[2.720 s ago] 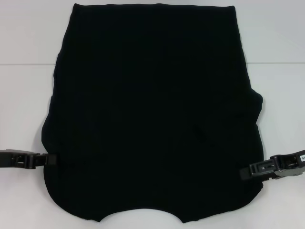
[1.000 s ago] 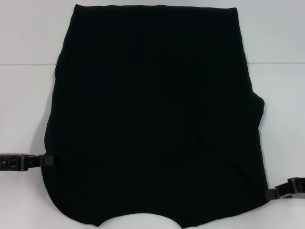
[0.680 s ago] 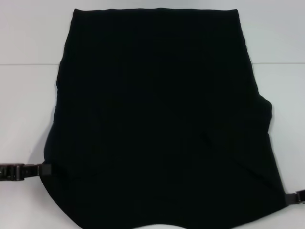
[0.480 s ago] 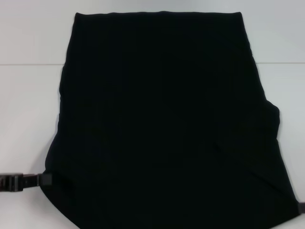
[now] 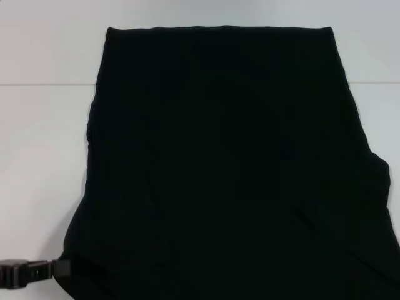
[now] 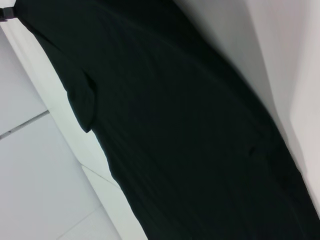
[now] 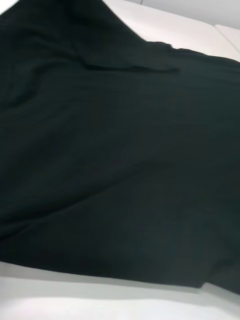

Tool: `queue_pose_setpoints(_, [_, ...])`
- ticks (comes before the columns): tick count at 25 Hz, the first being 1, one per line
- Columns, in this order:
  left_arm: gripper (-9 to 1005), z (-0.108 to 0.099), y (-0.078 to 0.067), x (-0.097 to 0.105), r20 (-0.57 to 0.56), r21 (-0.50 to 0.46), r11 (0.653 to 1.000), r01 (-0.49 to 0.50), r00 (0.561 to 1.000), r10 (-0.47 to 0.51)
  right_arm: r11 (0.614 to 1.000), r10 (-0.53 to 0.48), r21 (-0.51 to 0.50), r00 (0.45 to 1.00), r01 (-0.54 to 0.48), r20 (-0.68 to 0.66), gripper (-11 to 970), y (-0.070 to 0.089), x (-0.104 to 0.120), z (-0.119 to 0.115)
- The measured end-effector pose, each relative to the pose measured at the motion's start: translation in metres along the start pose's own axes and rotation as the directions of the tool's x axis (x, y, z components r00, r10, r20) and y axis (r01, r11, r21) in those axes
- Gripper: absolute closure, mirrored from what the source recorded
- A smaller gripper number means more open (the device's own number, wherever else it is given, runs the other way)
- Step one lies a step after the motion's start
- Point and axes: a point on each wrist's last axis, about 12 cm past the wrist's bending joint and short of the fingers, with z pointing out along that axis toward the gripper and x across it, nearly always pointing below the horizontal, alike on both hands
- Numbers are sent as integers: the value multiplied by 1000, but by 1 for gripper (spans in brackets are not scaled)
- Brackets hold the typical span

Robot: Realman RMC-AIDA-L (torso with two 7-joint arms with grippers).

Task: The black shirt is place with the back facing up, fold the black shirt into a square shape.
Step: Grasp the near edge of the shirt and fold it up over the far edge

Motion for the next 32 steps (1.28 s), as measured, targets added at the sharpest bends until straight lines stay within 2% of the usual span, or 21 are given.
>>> queue_pose_setpoints(4, [847, 3, -1, 5, 2, 22, 1000, 12, 1000, -12, 1000, 5, 10, 1000, -5, 27, 918, -3, 5, -8])
queue_pose_setpoints(8, [844, 10, -2, -9, 20, 48, 999, -18, 1000, 17, 1000, -15, 6, 998, 14, 68, 917, -2, -5, -10])
queue_pose_setpoints(13, [840, 24, -6, -57, 60, 62, 992, -106, 993, 102, 998, -69, 22, 985, 67, 155, 917, 4, -38, -10])
queue_pose_setpoints(14, [840, 31, -8, -74, 66, 61, 989, -131, 990, 127, 997, -80, 28, 983, 77, 166, 918, 5, -44, -9])
queue_pose_setpoints(15, [839, 34, -8, -80, 68, 56, 989, -139, 989, 135, 995, -94, 39, 979, 89, 181, 918, 7, -53, -9])
queue_pose_setpoints(18, [837, 51, -11, -115, 81, 27, 983, -181, 981, 179, 990, -131, 76, 966, 117, 221, 918, 12, -80, -5])
queue_pose_setpoints(22, [834, 78, -17, -157, 91, -48, 970, -240, 966, 243, 981, -171, 134, 947, 139, 270, 917, 19, -116, 3])
queue_pose_setpoints(26, [831, 97, -22, -190, 131, -151, 949, -275, 946, 295, 969, -211, 193, 924, 154, 319, 917, 28, -150, 13])
queue_pose_setpoints(32, [827, 116, -27, -222, 201, -275, 919, -282, 918, 342, 934, -285, 311, 888, 174, 360, 917, 41, -201, 31])
